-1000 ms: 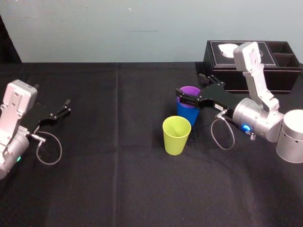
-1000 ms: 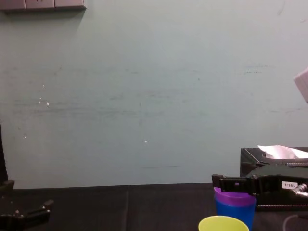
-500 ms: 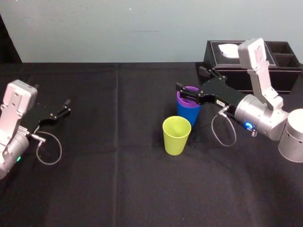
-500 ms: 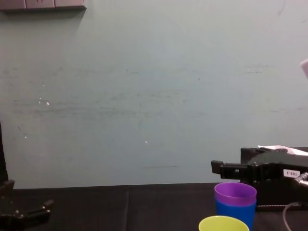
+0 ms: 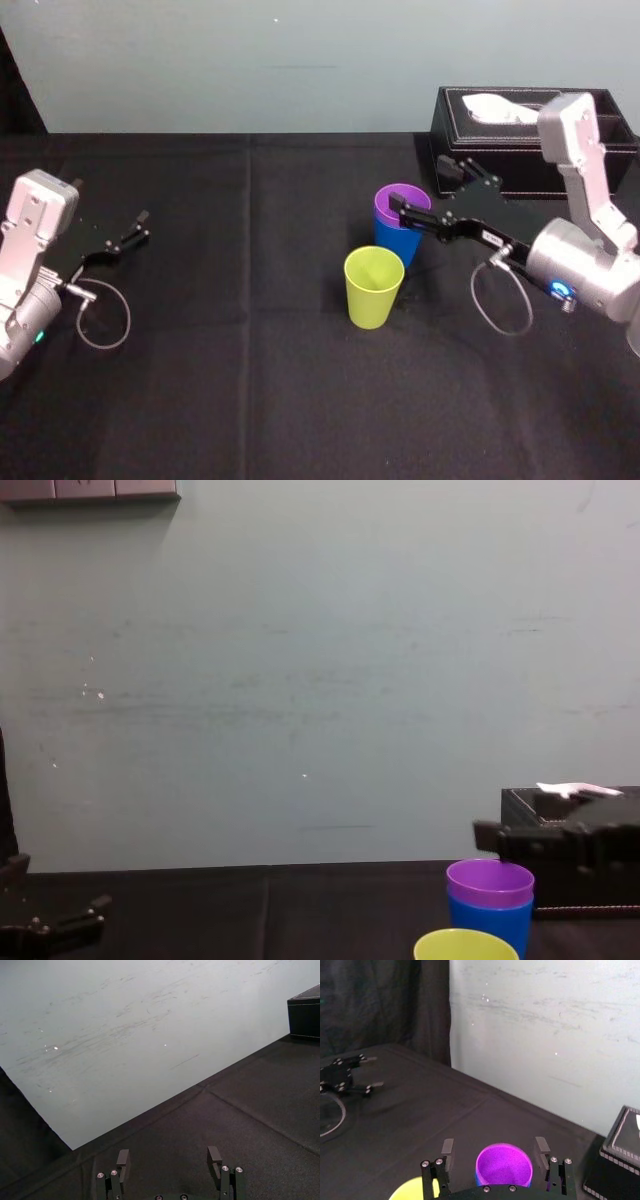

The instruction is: Stack the three plastic cups sequentially using one hand.

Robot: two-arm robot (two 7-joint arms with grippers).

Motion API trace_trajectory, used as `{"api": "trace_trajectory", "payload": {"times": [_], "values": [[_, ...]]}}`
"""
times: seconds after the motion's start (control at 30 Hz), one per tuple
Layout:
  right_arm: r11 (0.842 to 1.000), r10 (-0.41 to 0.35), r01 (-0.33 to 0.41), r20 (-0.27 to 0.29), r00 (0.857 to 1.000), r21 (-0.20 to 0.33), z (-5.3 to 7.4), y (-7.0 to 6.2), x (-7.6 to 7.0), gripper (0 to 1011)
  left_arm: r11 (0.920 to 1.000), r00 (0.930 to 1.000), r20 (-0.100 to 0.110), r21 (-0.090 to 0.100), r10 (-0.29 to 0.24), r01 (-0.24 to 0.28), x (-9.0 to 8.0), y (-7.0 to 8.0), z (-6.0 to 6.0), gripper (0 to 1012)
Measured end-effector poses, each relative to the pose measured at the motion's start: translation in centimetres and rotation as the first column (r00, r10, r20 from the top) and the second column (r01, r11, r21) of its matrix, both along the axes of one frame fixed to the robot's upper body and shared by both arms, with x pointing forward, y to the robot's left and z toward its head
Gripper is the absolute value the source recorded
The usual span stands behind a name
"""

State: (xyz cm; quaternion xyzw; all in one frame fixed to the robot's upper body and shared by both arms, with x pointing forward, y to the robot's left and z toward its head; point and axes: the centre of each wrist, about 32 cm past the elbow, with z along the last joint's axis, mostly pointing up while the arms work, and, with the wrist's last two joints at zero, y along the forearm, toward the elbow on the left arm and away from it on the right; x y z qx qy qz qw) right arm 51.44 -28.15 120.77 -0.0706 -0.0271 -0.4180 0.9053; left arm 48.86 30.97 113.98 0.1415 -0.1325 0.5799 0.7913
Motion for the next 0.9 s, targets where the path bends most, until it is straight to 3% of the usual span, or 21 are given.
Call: {"api": "trace_trajectory", "payload": {"times": [0.17,0.33,0.47,0.63,0.9], "values": [[1.0,0.012,-0.012,-0.026,1.0,-0.014,-0.3,-1.2,-2.0,1003,1.0,1.0,0.0,0.0,0.0,0.0,0.0,0.0,0.0,1011],[0.998,0.034,-0.037,-0.073,0.997,-0.045,-1.8,-3.0,-4.9,1003,1.0,1.0,0.0,0.0,0.0,0.0,0.0,0.0,0.0,1011],[0.996,0.058,-0.064,-0.097,0.994,-0.064,-2.8,-3.8,-6.2,1003,1.0,1.0,0.0,0.0,0.0,0.0,0.0,0.0,0.0,1011],[0.993,0.083,-0.092,-0.12,0.989,-0.075,-3.9,-3.9,-7.5,1003,1.0,1.0,0.0,0.0,0.0,0.0,0.0,0.0,0.0,1011],[0.992,0.103,-0.112,-0.151,0.983,-0.053,-5.0,-3.1,-8.3,1003,1.0,1.0,0.0,0.0,0.0,0.0,0.0,0.0,0.0,1011]]}}
